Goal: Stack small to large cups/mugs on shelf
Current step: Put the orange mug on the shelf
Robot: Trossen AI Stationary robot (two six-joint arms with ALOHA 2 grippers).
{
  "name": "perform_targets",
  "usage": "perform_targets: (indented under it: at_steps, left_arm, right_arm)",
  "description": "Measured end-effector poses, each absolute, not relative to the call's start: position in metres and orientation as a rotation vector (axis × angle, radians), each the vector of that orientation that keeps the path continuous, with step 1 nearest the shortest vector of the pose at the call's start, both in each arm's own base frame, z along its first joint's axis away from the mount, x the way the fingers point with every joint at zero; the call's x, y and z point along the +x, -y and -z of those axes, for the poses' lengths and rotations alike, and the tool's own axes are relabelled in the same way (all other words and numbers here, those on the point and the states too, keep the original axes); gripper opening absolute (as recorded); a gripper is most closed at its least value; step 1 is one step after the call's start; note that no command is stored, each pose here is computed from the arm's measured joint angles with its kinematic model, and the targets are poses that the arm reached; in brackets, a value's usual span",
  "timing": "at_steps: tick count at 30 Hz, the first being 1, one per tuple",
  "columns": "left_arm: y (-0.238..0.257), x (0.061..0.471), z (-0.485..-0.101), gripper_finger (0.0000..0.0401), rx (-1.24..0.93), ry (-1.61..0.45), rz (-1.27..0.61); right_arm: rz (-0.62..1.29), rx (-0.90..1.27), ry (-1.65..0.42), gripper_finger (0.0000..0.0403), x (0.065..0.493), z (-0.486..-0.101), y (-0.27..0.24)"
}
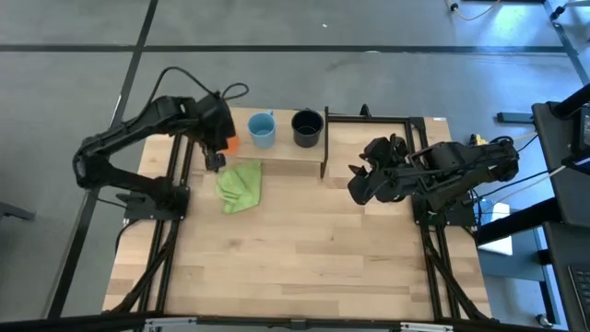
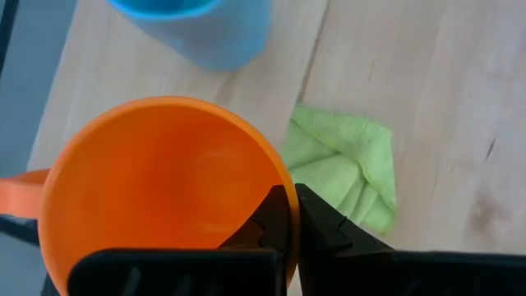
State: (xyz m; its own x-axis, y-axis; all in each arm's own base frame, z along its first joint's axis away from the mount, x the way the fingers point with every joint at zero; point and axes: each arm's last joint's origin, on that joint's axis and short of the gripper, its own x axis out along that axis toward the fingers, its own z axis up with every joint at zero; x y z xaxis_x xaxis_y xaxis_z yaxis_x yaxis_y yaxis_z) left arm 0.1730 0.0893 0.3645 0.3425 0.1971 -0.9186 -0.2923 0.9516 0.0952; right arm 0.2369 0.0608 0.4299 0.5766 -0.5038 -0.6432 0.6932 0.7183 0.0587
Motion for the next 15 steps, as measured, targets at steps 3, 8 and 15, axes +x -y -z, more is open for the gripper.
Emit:
perform_targets:
  at_steps: [3, 8, 15]
  left_arm:
    - [-0.103, 0.172, -0.361, 0.0001, -0.084, -1.194, -0.321]
    - [-0.125, 0.169, -0.354, 0.0004, -0.119, -1.23, -0.308]
    - [-0.137, 0.172, -0.349, 0.0003, -0.175, -1.186, -0.246]
  right_arm:
    - [0.722, 0.34, -0.636, 0.0202, 0.237, -0.43, -0.061]
    - [0.734, 0.343, -0.633, 0.0202, 0.239, -0.428, -0.061]
    - [0.747, 0.344, -0.633, 0.0202, 0.242, -0.426, -0.062]
